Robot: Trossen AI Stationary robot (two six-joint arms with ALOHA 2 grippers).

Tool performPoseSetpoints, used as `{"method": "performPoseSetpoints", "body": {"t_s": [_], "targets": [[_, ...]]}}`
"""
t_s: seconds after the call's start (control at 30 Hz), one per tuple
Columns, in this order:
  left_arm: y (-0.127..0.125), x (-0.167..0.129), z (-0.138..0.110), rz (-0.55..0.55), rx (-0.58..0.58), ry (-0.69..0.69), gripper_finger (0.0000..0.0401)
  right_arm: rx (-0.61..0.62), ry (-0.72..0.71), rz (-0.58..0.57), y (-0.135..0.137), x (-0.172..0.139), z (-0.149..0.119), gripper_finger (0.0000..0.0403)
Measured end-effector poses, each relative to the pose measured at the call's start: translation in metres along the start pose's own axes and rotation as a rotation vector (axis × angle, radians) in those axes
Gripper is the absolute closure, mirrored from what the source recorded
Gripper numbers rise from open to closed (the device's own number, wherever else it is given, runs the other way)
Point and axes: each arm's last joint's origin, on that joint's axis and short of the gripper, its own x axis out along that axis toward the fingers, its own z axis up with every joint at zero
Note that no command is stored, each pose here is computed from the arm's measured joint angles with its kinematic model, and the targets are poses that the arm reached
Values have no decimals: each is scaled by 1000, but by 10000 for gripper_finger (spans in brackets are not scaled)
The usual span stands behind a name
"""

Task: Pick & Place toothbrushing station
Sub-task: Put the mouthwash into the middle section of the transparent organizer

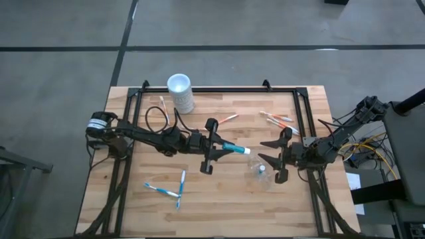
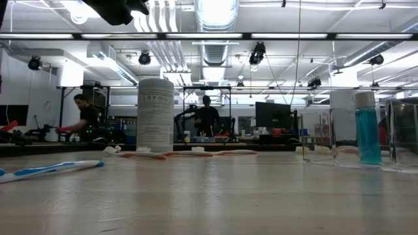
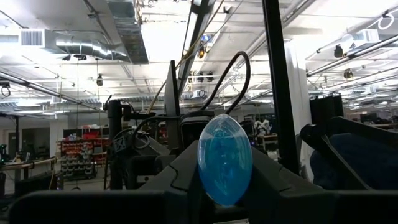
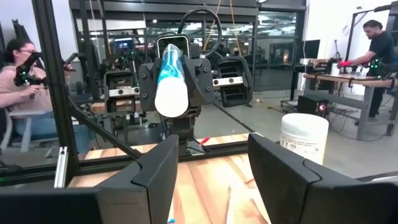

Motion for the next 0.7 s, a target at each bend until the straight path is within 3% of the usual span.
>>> {"method": "performPoseSetpoints", "body": {"t_s": [0.7], "targets": [[0,0,0,0,0,0,314,31,-1,0,0,0,0,158]]}}
